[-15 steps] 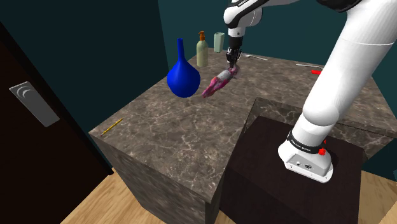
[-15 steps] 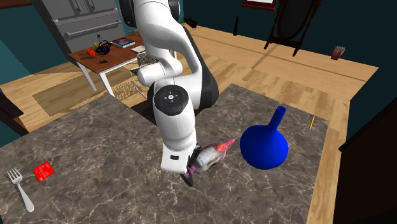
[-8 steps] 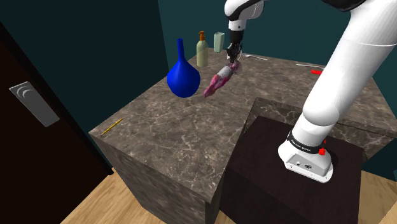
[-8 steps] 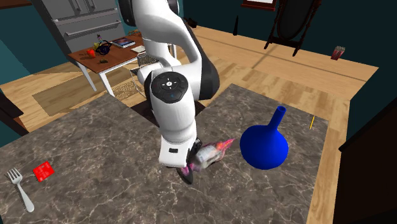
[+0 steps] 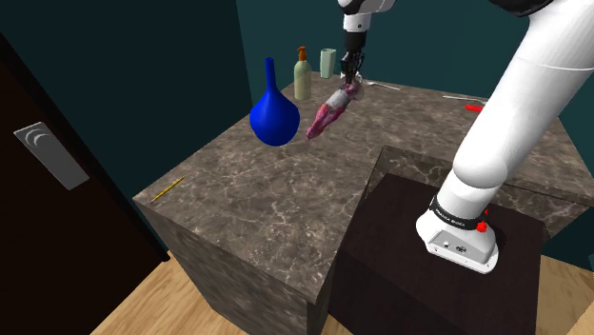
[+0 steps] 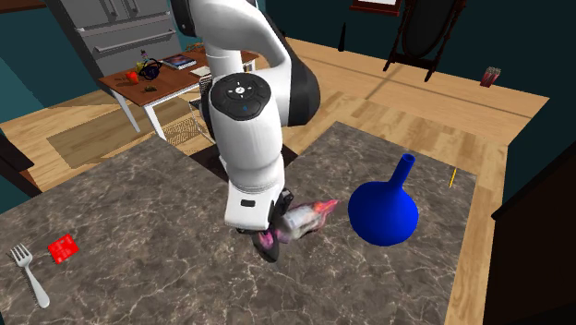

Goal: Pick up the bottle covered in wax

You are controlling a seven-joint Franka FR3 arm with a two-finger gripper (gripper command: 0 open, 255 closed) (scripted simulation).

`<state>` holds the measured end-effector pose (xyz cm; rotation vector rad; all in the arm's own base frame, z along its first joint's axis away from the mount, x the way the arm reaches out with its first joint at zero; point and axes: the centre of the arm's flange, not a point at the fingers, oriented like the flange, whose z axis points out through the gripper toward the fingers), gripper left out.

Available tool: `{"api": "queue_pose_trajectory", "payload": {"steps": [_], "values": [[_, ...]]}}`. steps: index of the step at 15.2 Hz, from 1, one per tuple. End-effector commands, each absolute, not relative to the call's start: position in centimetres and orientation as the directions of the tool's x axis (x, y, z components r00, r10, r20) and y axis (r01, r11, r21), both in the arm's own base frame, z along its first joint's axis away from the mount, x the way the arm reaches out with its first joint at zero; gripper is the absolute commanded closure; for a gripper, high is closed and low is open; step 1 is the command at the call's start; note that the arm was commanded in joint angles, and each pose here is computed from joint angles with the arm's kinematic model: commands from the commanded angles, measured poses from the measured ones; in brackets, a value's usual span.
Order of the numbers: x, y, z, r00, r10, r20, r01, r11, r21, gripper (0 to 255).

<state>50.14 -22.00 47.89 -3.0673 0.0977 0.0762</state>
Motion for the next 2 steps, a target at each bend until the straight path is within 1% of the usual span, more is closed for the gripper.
{"api": "queue_pose_trajectory", "payload": {"steps": [1,2], "values": [[50.08,-21.95,48.53,0.997,-0.062,-0.051,-0.065,-0.995,-0.07,255],[50.08,-21.95,48.53,0.997,-0.062,-0.051,-0.065,-0.995,-0.07,255]]}}
